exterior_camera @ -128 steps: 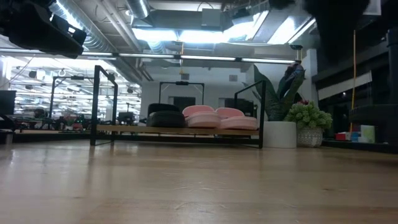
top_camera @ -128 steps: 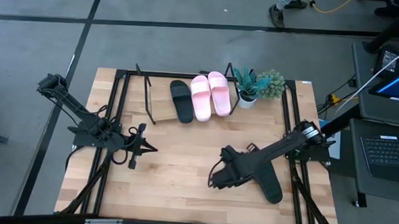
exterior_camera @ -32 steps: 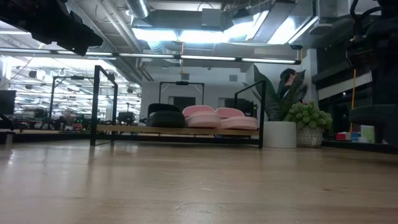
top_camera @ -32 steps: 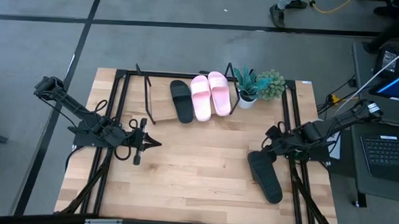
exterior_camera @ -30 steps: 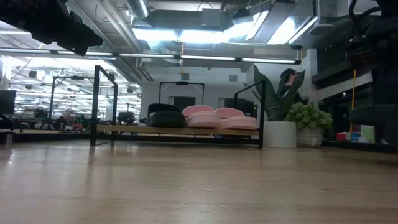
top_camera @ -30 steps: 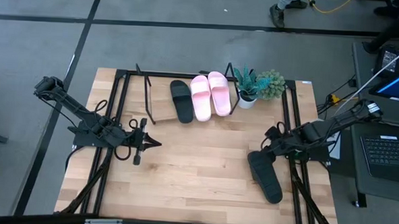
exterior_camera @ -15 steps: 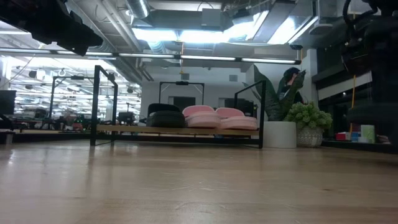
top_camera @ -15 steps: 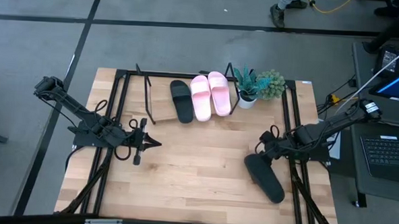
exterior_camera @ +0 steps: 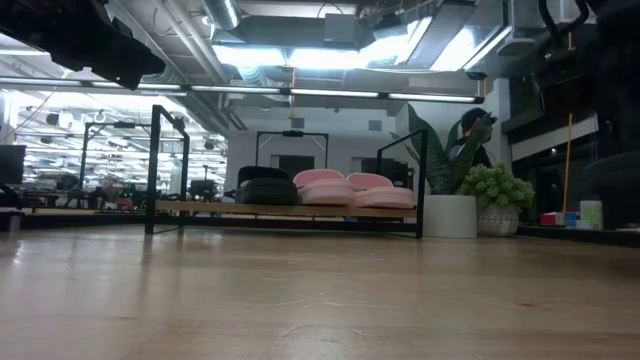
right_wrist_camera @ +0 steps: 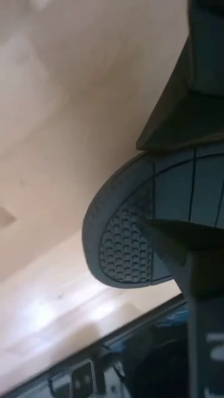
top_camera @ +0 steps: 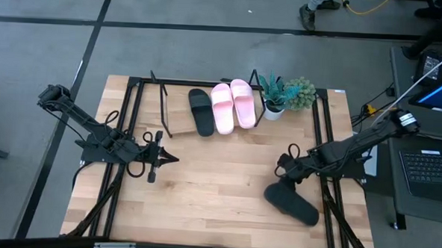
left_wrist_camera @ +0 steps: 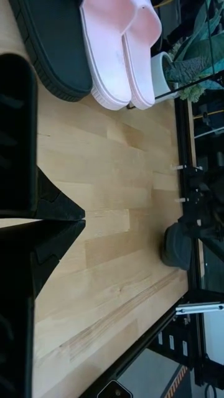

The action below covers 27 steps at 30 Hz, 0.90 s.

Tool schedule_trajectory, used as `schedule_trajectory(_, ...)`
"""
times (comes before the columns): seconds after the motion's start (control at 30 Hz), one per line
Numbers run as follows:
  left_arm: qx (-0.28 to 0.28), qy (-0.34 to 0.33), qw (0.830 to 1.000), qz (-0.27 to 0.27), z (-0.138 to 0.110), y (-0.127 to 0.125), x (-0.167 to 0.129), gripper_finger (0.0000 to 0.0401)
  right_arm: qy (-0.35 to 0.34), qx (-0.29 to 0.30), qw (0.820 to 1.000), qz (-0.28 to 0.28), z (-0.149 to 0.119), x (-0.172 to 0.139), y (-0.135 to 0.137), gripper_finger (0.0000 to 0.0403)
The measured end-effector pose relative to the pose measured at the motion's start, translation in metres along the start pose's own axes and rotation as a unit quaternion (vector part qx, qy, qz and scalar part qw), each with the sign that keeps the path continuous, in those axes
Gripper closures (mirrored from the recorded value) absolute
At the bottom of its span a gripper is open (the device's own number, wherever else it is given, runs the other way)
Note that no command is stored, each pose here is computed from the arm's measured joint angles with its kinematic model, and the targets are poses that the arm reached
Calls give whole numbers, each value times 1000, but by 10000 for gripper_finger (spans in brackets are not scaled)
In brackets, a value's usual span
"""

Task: Pick and place slides into the shelf
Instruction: Put the black slide on the shelf

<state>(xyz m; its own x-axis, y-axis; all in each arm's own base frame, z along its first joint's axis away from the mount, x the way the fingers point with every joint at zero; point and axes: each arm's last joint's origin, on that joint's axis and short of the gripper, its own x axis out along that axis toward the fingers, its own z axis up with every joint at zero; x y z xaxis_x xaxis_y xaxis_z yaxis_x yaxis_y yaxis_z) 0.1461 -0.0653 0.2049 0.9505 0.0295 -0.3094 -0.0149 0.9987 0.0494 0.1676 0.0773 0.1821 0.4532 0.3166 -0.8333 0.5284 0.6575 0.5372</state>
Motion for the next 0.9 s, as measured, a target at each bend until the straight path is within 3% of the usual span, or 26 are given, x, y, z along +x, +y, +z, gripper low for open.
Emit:
schedule_trajectory(0.23,1,0,1000,0,0,0,0,401,22,-74,997,7,0,6,2,212)
schedule_trajectory(0.43,1,0,1000,0,0,0,0,401,22,-91,996,7,0,6,2,224)
schedule_trajectory(0.57,1,0,1000,0,0,0,0,401,35,-91,995,12,-1,6,2,273)
schedule_trajectory(0.77,1,0,1000,0,0,0,0,401,59,-91,994,19,-3,6,1,384)
schedule_trajectory(0.9,2,0,1000,0,0,0,0,401,51,-95,994,9,-2,6,0,397)
